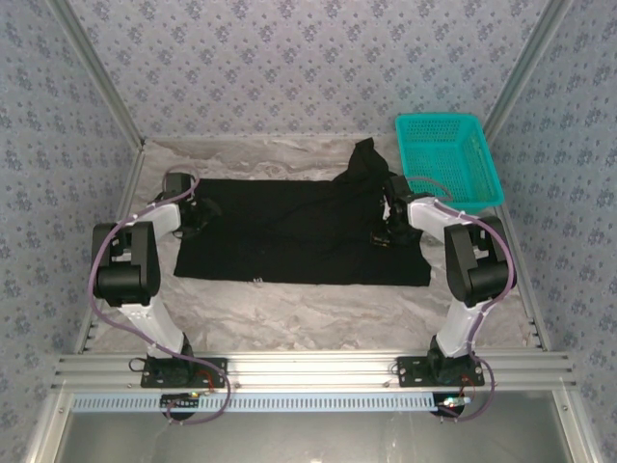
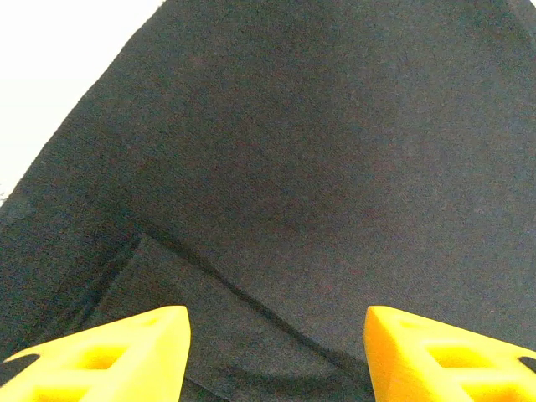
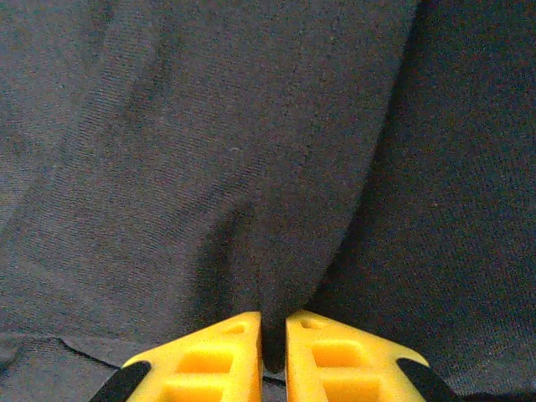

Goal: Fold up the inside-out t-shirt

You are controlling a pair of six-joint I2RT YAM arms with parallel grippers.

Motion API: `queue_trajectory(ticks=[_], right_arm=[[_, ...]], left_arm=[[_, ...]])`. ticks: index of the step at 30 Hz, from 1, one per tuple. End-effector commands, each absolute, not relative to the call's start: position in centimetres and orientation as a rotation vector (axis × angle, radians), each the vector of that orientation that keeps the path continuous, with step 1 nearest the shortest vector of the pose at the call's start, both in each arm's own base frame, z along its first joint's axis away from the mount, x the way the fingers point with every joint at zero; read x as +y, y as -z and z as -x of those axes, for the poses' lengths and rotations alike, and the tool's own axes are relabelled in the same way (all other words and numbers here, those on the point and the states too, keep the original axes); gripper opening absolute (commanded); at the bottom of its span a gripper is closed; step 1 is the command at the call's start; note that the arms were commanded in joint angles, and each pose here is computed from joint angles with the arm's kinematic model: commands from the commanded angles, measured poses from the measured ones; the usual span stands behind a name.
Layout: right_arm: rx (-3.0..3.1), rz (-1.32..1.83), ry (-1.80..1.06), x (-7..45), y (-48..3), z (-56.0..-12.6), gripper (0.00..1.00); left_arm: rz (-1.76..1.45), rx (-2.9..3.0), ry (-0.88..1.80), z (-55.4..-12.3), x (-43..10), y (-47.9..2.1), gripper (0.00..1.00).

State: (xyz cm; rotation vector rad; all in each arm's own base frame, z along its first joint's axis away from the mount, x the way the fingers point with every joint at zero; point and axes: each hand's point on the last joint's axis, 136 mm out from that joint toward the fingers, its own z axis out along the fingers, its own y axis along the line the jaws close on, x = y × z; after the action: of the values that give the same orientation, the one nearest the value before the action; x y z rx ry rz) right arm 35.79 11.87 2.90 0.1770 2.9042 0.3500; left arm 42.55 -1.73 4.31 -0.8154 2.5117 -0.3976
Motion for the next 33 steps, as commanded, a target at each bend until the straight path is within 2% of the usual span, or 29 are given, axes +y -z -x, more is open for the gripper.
queue_trajectory(ticks=[1, 5, 10, 13, 19, 27, 29, 33], right_arm=[[2.921, -0.151, -0.326, 11.9, -3.3, -35.9, 0.16], [2.924, -0.14, -0.318, 11.9, -3.3, -35.8, 0.13], [2.891, -0.126, -0.355, 12.6, -4.0, -36.7, 0.0], [2.885, -0.117, -0.352, 12.7, -4.4, -36.6, 0.0], [2.762, -0.116, -0.439, 14.2, -8.4, -39.6, 0.0], [2.634, -0.159, -0.637, 18.5, -9.6, -45.0, 0.0], [2.606, -0.175, -0.699, 19.6, -9.5, -46.5, 0.04], [2.589, -0.175, -0.778, 20.9, -9.5, -48.4, 0.25]], left_arm=[[0.804, 2.512, 0.368, -41.8, -1.2, -5.0, 0.57], [0.799, 2.512, 0.364, -41.8, -1.1, -5.0, 0.57], [0.798, 2.513, 0.362, -41.8, -1.1, -5.1, 0.57], [0.802, 2.509, 0.364, -41.8, -1.0, -5.1, 0.57], [0.803, 2.502, 0.369, -41.8, -1.0, -5.4, 0.57], [0.801, 2.498, 0.374, -41.7, -1.1, -5.6, 0.57], [0.798, 2.497, 0.374, -41.6, -1.1, -5.7, 0.57], [0.802, 2.494, 0.374, -41.4, -1.0, -5.8, 0.57]])
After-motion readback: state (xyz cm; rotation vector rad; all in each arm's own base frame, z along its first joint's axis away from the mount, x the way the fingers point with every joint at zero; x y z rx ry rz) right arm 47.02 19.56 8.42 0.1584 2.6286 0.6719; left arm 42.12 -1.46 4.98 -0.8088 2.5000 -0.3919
